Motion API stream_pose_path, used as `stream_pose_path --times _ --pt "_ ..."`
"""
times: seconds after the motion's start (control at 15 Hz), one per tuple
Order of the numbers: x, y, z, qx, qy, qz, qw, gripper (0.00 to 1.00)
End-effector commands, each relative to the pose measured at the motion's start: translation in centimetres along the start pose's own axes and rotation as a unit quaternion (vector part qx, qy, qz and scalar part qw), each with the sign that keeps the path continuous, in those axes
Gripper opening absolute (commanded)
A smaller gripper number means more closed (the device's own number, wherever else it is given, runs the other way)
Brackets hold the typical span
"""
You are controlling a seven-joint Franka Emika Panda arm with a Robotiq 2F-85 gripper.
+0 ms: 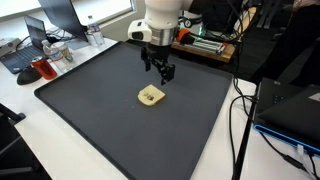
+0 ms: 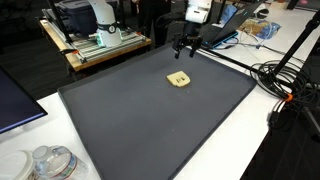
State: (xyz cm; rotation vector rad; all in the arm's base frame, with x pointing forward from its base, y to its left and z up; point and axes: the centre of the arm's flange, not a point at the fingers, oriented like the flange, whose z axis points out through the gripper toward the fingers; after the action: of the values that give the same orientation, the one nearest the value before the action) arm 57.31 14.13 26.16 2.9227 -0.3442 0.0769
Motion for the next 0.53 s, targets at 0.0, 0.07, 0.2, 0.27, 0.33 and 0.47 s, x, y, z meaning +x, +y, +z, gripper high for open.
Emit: stream_pose_path --times 0.0,0.07,0.2,0.27,0.33,0.47 --pt "-5.2 5.1 0.0 0.042 0.018 -0.033 0.9984 1.0" --pt "-5.9 5.8 0.2 0.052 0.023 -0.044 0.9974 1.0" --pt "-7.2 7.2 0.8 0.076 0.038 -0.066 0.9942 1.0" --pt "-7.8 7.9 1.1 0.087 0.048 -0.08 0.9918 1.0" --pt "-8.4 8.5 1.4 0.102 0.056 -0.096 0.9885 1.0" --pt "-9.4 9.7 2.1 0.137 0.073 -0.113 0.9814 1.0"
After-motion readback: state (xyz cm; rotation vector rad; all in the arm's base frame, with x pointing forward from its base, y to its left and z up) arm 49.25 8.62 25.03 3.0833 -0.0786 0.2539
